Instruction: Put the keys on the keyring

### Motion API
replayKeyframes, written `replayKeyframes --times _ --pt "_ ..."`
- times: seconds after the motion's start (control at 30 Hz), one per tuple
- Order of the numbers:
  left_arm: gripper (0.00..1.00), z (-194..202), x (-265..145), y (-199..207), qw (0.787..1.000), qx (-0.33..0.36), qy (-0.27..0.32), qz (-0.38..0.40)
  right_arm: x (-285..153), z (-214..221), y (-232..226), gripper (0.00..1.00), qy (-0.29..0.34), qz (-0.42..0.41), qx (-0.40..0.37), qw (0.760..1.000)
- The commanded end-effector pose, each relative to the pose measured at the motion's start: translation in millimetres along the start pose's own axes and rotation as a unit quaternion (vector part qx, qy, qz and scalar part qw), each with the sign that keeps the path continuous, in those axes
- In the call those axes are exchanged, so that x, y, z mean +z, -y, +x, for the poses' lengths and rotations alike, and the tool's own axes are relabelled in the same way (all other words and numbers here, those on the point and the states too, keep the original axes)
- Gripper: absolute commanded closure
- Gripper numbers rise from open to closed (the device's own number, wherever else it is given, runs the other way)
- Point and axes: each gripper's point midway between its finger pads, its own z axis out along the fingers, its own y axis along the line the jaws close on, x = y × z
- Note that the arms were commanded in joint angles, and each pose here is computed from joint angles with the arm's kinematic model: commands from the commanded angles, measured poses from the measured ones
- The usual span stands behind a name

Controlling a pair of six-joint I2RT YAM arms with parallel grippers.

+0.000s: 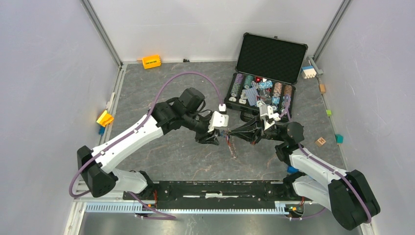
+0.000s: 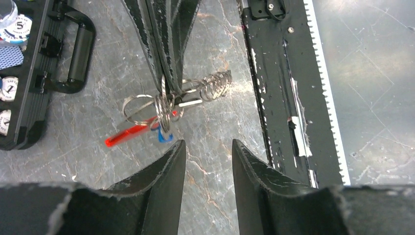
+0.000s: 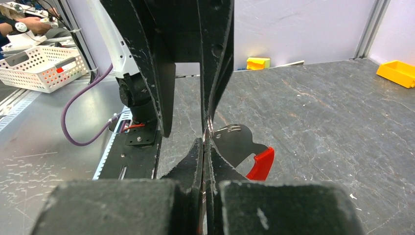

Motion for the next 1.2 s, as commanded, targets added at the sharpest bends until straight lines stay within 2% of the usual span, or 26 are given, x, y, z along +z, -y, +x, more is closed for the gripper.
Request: replayKeyframes --times 0.0,0.27,0.4,0.6,0.93,1.17 --pt "0.53 -20.5 9.3 -11.7 0.999 0.038 0.039 0.005 3.2 -20.3 5.4 1.00 0.021 0.006 -0.030 0.999" --pt "0.55 -26.3 13.0 -30.6 0.998 0.039 0.035 -0.020 2.7 -19.3 3.8 1.00 0.019 0.003 -0.030 0.999" --pt "0.56 -34.7 14.4 -27.1 0.998 0.035 0.050 -0.004 2.7 -18.0 4.0 1.00 0.019 0.003 -0.027 0.999" --pt "0.67 -35.0 17.4 -19.0 0.998 0.025 0.056 0.021 2.6 -18.8 3.3 1.00 0.020 0.003 -0.029 0.999" --pt "0.85 -31.4 21.0 -22.9 0.999 0.015 0.049 0.017 2.4 -19.7 3.1 1.00 0.021 0.003 -0.031 0.999" --pt "0.92 -31.2 26.8 -27.1 0.999 0.012 0.047 0.023 2.0 -21.8 -2.9 1.00 0.027 -0.010 -0.032 0.999"
